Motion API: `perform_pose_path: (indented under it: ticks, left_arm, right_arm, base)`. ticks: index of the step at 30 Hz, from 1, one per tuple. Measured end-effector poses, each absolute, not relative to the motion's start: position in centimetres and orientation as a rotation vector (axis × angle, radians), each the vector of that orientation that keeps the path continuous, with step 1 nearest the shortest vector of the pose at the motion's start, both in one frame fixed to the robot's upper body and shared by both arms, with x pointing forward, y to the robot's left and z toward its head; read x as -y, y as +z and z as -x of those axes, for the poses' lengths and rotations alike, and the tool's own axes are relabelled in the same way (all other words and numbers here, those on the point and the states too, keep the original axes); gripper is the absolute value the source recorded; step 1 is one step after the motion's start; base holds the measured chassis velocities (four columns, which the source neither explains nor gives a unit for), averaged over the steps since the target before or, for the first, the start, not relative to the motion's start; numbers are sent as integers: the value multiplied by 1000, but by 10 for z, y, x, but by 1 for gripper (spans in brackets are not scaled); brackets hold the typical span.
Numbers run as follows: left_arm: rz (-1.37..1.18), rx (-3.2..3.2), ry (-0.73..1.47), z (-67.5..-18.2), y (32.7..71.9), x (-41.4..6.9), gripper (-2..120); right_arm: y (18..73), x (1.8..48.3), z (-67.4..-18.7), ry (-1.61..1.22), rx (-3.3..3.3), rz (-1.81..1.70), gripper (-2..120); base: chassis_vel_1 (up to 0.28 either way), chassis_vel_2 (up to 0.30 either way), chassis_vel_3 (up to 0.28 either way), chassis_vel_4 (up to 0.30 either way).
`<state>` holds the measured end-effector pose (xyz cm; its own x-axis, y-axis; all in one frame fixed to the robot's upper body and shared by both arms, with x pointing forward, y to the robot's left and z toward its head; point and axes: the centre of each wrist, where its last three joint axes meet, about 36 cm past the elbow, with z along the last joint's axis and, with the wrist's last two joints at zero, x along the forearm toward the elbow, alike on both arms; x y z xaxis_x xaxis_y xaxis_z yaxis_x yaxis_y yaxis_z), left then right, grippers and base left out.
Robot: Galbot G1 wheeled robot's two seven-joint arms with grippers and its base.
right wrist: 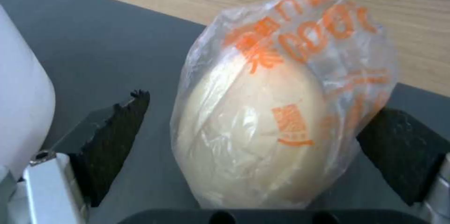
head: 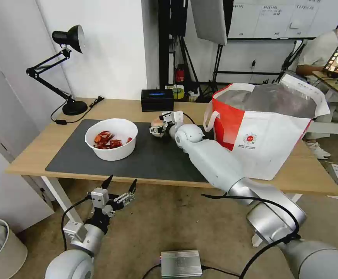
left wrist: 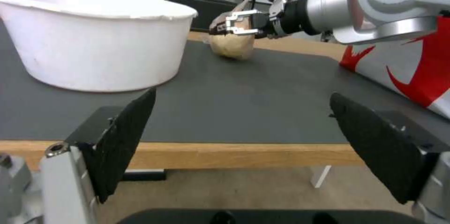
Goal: Pick up the trash from the table and place it into the takeout bag.
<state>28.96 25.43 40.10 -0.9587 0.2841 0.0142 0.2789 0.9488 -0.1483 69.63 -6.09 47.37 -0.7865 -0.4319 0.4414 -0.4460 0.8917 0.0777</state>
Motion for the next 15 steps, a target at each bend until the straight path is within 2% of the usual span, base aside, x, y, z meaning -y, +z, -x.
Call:
perform_pose_path:
  ticks: [10,12,14,15]
  left_arm:
    - [446,3072,234,-290,396,-252,100]
    - [448,3071,235,-290,396,-252,100]
    - [448,3071,235,-290,396,-252,100]
    - [448,3071,235,-290,396,-252,100]
  right_arm:
    - [465,63,-697,35,2590,-632,98]
    - [463,64,-697,31,2595,-632,91]
    - [463,64,-697,31,2595,-632,91]
    - [459,65,-696,27,2596,-632,80]
  base:
    - [0,0,0,0]
    - [0,0,0,0]
    - [0,0,0,0]
    - [0,0,0,0]
